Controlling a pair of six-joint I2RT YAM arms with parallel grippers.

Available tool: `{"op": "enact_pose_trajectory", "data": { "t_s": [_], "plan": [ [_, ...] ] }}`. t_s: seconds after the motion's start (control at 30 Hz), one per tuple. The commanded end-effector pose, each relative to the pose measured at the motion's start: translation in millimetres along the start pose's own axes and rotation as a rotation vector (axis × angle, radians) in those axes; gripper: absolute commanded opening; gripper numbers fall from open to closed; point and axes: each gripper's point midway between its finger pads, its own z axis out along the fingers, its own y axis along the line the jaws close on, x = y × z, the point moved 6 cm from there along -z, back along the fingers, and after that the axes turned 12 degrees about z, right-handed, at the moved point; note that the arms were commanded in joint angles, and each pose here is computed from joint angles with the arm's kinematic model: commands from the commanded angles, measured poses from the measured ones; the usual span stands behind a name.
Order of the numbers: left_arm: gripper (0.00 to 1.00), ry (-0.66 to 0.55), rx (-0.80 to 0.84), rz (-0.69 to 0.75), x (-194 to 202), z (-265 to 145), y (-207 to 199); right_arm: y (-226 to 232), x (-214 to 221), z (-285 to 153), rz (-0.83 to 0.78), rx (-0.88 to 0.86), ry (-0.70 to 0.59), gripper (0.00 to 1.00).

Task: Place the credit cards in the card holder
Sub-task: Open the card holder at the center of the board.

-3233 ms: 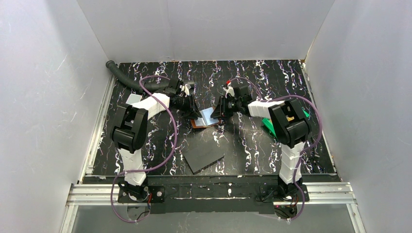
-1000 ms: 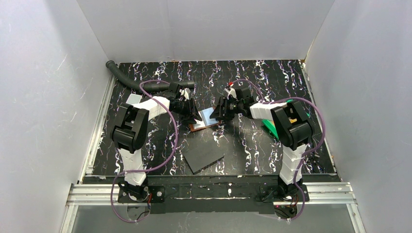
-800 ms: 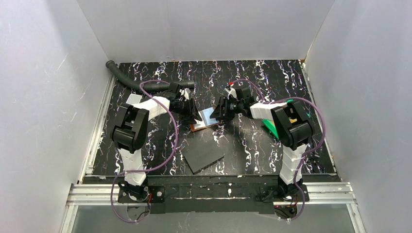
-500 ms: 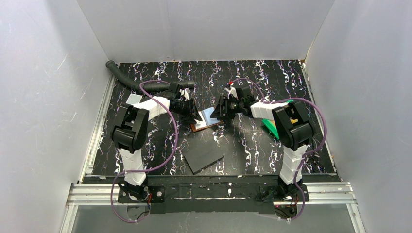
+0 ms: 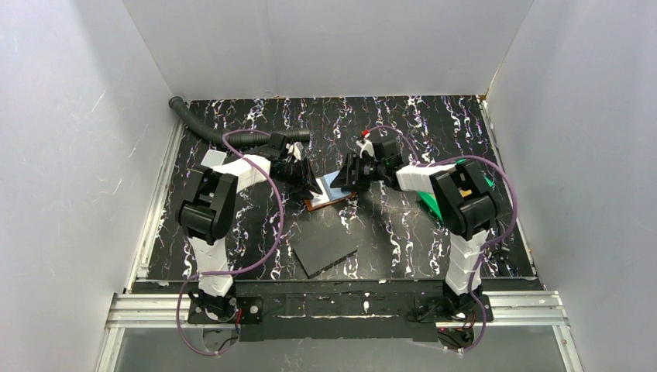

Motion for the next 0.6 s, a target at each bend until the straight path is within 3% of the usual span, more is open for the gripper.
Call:
{"op": "enact_pose_trajectory", "data": {
  "t_s": [0.0,0.2,0.4,0.57],
  "plan": [
    [0.40,-0.008,0.028,0.004,0.7,-7.1,-6.3,8.2,6.2,14.0,0.005,-0.062,0.013,0.67],
    [0.40,-0.011,0.029,0.007,1.2,-7.6,-6.4,13.2,7.4,19.6,0.020,-0.092,0.019,0.67],
    [0.40,-0.007,0.007,0.019,5.4,-10.8,-3.7,-18.8,-13.6,0.3,0.006,0.080,-0.031,0.69],
    [0.40,-0.001,0.011,0.024,4.6,-10.7,-4.9,-20.9,-12.5,-11.3,-0.027,0.104,-0.037,0.71]
  ]
}}
